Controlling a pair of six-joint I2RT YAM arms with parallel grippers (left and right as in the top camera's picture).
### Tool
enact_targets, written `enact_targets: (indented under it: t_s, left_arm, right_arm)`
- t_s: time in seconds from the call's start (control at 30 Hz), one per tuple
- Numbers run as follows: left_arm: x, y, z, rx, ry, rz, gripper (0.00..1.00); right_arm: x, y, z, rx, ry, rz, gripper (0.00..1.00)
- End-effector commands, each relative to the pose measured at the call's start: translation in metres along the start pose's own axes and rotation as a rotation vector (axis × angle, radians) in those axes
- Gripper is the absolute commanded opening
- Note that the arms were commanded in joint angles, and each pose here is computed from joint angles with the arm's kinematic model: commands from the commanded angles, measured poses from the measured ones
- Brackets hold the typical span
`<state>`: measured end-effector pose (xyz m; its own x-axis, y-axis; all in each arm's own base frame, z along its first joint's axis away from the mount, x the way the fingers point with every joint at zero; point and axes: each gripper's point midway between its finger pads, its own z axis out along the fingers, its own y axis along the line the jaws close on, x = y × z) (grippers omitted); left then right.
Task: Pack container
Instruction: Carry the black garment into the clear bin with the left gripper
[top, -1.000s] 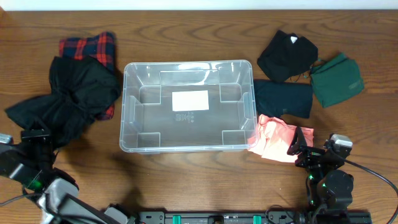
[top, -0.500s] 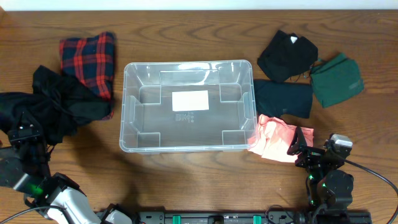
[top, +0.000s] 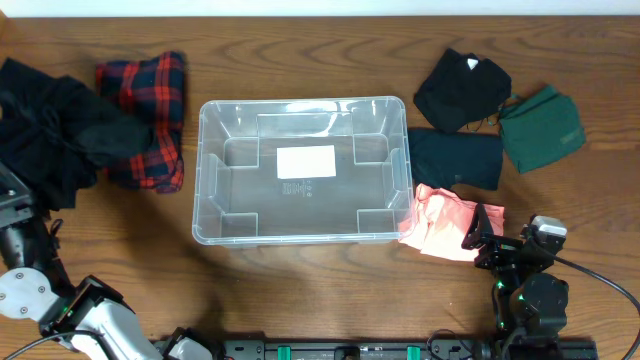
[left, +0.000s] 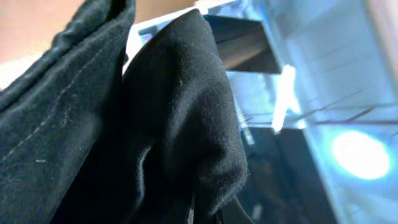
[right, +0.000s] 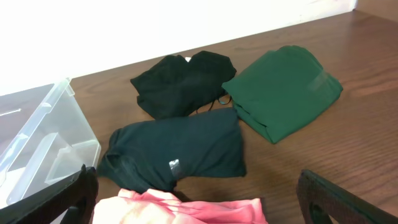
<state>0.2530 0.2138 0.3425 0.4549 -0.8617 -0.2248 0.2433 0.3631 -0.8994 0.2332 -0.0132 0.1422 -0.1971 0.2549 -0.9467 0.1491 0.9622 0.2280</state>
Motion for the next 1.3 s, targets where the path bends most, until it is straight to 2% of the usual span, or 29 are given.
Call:
enact_targets:
  t_s: [0.0, 0.23, 0.47, 0.67, 0.8, 1.03, 1.27]
  left_arm:
    - [-0.007, -0.065, 0.006, 0.178, -0.032, -0.143, 0.06]
    - [0.016, -0.106, 0.002, 0.328, 0.017, -0.331, 0.06]
    - [0.071, -0.138, 0.002, 0.409, 0.15, -0.51, 0.06]
    - [0.113, -0.163, 0.002, 0.441, 0.188, -0.541, 0.06]
    - [0.165, -0.164, 0.007, 0.33, 0.326, -0.546, 0.06]
    - [0.273, -0.114, -0.019, -0.033, 0.612, -0.569, 0.06]
    - [0.323, -0.089, -0.056, -0.203, 0.772, -0.505, 0.06]
  right_arm:
    - [0.001, -0.001, 0.0, 0.002, 0.002, 0.01, 0.99]
    - [0.001, -0.001, 0.0, 0.002, 0.002, 0.01, 0.99]
    - [0.001, -0.001, 0.0, 0.002, 0.002, 0.01, 0.99]
    - [0.001, -0.001, 0.0, 0.002, 0.002, 0.01, 0.99]
    - [0.001, -0.001, 0.0, 0.002, 0.002, 0.01, 0.99]
    - [0.001, -0.001, 0.0, 0.002, 0.002, 0.01, 0.99]
    - [0.001, -0.001, 0.0, 0.002, 0.002, 0.01, 0.99]
